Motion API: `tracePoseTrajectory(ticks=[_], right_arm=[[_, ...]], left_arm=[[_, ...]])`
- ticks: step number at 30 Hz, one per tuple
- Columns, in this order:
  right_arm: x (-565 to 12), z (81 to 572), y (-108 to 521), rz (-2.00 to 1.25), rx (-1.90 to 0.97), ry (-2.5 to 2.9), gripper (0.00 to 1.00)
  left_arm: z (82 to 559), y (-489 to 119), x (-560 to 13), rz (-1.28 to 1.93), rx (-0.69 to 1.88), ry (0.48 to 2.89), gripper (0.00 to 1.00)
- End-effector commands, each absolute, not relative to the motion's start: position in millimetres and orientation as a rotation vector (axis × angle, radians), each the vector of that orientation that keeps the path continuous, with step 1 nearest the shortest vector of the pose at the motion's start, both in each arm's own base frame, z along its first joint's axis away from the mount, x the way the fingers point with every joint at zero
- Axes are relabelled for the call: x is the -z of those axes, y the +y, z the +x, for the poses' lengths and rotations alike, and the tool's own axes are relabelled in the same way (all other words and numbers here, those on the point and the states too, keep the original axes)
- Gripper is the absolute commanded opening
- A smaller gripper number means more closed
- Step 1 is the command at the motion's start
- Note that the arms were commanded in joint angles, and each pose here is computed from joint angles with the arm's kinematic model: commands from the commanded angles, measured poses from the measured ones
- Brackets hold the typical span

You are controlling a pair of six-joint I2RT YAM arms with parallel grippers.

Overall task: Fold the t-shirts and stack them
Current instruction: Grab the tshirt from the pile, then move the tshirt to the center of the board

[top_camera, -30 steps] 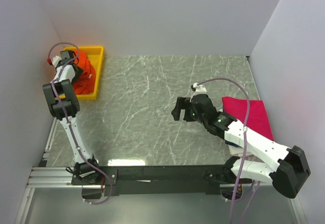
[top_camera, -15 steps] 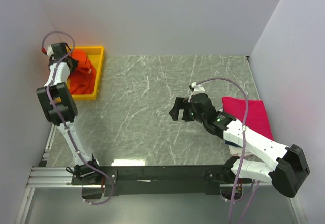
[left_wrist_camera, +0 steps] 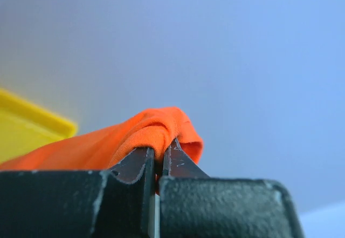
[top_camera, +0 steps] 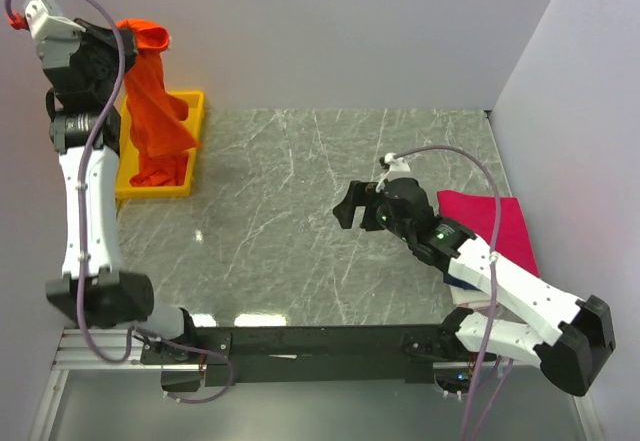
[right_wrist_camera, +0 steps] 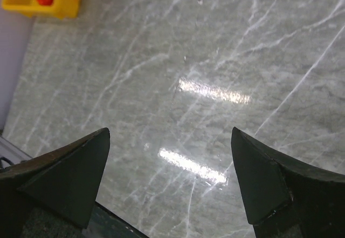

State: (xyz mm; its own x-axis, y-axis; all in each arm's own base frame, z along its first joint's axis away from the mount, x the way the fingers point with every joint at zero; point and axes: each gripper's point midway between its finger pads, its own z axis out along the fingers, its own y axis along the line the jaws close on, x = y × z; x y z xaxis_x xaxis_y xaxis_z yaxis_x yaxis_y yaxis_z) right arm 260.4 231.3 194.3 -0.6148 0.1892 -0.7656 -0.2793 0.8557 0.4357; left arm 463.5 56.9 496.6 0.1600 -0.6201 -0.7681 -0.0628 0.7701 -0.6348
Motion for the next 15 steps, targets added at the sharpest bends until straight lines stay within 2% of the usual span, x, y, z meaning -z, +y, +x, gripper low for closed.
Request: tracePoseTrajectory(ticks=[1,6,10,12,15], right_arm=[[-243.3,263.1,224.5,-0.049,-0.693,2.004,0.99],[-262.3,253.5,217.0,-0.04,-0.728,1.954,0.99],[-269.9,244.8,211.8,-0.026,-0.759,1.928,0.99],[-270.5,240.8,207.5,-0.013,-0.765,1.921,0.99],[-267.1,236.6,201.0,0.014,-0.762,1.922,0.99]], left_arm=[[411.7,5.5,-556.6,-0.445,0.538,1.263,0.01],[352.5,-66.3,-585.0,-0.301,0.687,1.227,0.03],[338.8,-107.5,-572.0,-0.254,0.792,1.275,0.02],[345.7,-134.4,-543.7,-0.26,0.839,1.338,0.02],[367.4,-190.8,-469.4,-0.242,0.923,1.518,0.04]])
